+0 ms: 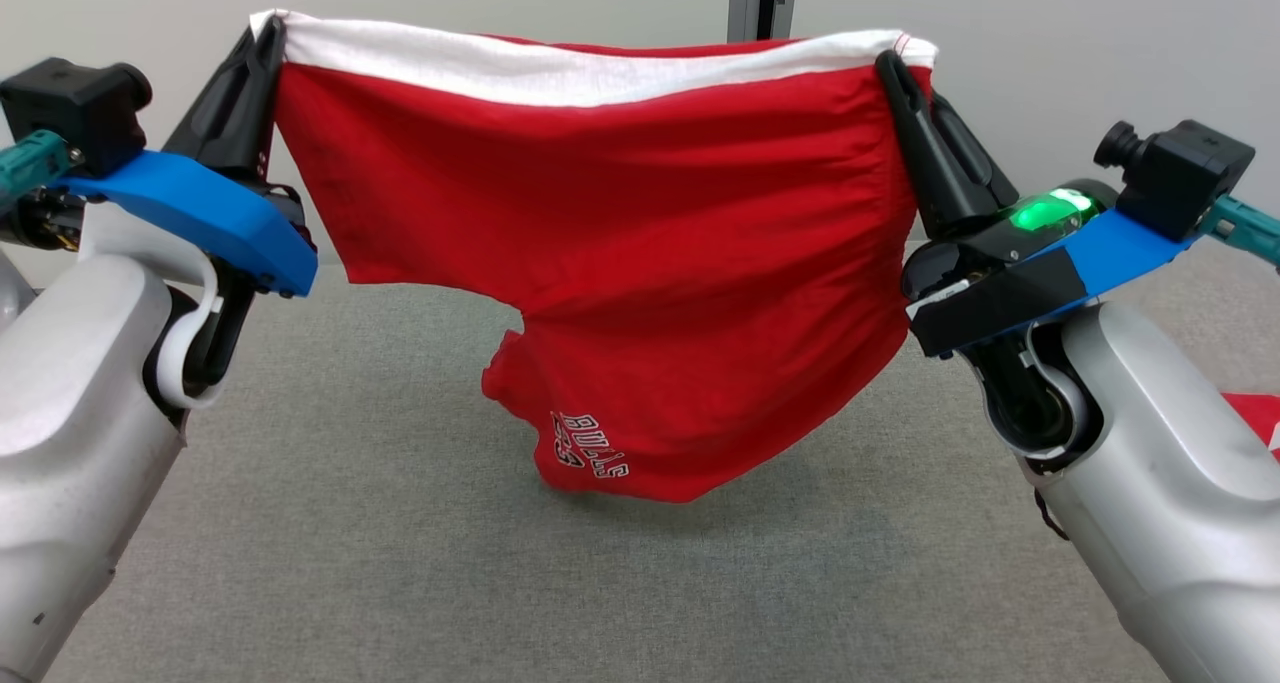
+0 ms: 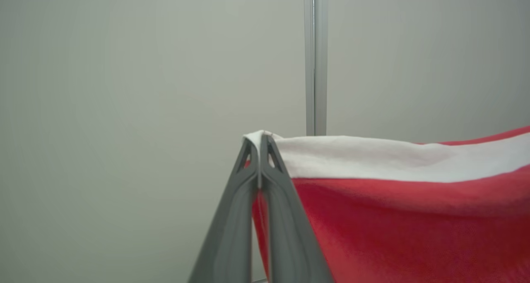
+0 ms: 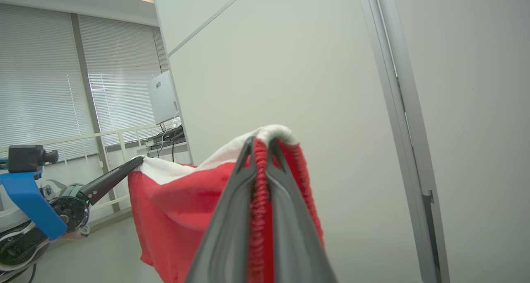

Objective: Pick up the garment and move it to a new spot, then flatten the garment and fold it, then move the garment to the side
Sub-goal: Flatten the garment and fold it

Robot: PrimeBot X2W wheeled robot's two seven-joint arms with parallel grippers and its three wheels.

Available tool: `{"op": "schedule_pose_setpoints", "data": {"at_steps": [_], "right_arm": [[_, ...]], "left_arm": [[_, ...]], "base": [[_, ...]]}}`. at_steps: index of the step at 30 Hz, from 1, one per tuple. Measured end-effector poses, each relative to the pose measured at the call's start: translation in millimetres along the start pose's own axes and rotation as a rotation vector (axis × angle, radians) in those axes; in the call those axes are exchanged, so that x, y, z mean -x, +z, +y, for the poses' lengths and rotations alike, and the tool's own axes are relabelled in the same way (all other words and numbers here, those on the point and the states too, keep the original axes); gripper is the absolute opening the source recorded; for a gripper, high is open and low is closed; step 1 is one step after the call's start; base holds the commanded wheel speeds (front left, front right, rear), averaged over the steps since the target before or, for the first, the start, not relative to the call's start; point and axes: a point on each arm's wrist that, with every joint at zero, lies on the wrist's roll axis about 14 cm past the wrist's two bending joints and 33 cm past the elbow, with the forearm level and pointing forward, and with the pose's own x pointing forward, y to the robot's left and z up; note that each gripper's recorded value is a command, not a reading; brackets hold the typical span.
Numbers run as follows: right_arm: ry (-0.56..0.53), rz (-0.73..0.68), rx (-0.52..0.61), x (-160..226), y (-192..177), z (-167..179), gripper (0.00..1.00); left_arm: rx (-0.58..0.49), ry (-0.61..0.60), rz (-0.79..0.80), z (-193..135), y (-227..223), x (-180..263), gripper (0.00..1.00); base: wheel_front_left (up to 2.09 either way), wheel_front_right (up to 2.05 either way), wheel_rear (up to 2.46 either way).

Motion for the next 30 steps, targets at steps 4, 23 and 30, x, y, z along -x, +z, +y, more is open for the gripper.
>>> {"op": "schedule_pose_setpoints", "data": {"at_steps": [4, 23, 30], "right_arm": [[0.011, 0.005, 0.012, -5, 0, -1, 0.00], [0.028, 0.071, 0.360, -102, -43, -84, 0.00], [0.054, 0.028, 0.462, -130, -60, -102, 0.00]], "left_arm": [[-0.010, 0.013, -0.008, 1, 6, -2, 0.00], [-0.099, 0.124, -0.092, 36, -19, -111, 0.00], [-0.145, 0.151, -0.290, 40, 13, -133, 0.00]], "base": [[0.00, 0.00, 0.00], [0.00, 0.00, 0.00], [0.00, 0.00, 0.00]]}}
